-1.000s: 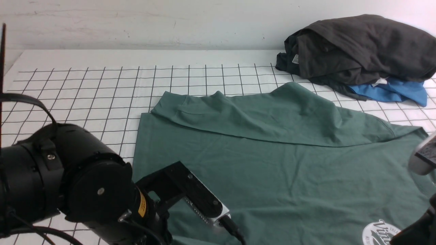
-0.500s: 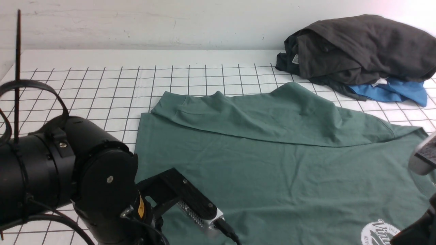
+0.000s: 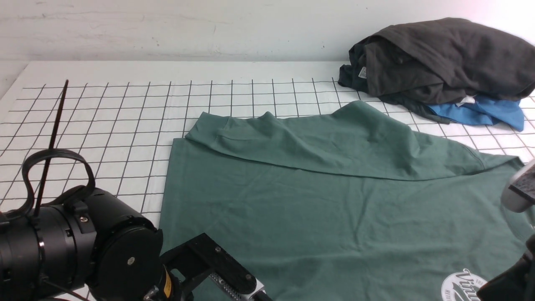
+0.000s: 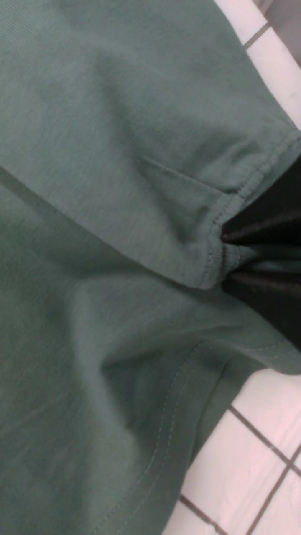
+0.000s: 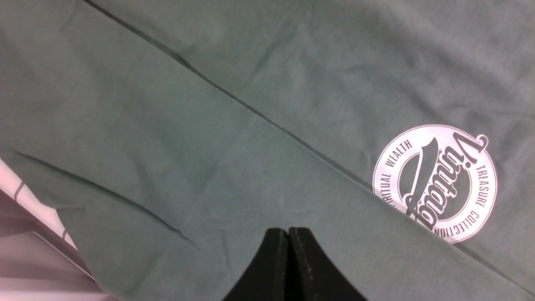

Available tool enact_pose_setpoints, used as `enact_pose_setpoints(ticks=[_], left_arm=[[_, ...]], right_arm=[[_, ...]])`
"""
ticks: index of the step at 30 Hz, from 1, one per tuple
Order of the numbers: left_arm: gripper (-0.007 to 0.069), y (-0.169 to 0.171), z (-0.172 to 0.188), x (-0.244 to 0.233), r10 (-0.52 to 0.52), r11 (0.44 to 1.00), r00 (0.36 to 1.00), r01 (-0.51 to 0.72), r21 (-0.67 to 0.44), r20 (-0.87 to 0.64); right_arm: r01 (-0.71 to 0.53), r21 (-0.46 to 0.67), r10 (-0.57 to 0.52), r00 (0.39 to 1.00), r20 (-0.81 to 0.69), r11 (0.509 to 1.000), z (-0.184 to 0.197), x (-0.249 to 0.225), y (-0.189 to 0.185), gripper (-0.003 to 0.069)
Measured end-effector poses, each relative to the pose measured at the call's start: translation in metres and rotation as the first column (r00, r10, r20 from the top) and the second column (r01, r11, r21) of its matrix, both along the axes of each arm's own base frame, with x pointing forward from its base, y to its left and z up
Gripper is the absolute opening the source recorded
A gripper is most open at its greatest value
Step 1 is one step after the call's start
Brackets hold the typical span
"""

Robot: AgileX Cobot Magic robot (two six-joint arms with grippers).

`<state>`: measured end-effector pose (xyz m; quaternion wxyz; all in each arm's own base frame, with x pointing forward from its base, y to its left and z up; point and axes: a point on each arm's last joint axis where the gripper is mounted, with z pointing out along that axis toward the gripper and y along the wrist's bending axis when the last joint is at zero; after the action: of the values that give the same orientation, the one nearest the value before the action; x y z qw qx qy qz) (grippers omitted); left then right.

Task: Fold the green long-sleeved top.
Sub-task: Use the left arm to drag and place the cuff at the centered position on the left edge of the fabric

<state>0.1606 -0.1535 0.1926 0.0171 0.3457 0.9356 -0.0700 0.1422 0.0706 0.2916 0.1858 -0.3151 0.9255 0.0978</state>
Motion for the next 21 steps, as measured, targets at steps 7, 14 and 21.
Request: enact_pose_setpoints(ticks=[7, 14, 21], left_arm=[[0.0227, 0.003, -0.006, -0.003, 0.003, 1.000, 1.000, -0.003, 0.006, -0.002], [0.0268, 0.005, -0.011, -0.004, 0.007, 1.000, 1.000, -0.007, 0.003, 0.006], [0.0268, 0.006, -0.011, -0.003, 0.007, 1.000, 1.000, -0.007, 0.017, 0.019]], right_arm=[[-0.004, 0.000, 0.004, 1.000, 0.000, 1.000, 0.000, 0.000, 0.001, -0.0015], [-0.007, 0.008, 0.007, 1.000, -0.002, 1.000, 0.000, -0.001, 0.002, -0.0015], [-0.005, 0.023, 0.005, 1.000, -0.006, 1.000, 0.001, -0.001, 0.003, -0.0015]])
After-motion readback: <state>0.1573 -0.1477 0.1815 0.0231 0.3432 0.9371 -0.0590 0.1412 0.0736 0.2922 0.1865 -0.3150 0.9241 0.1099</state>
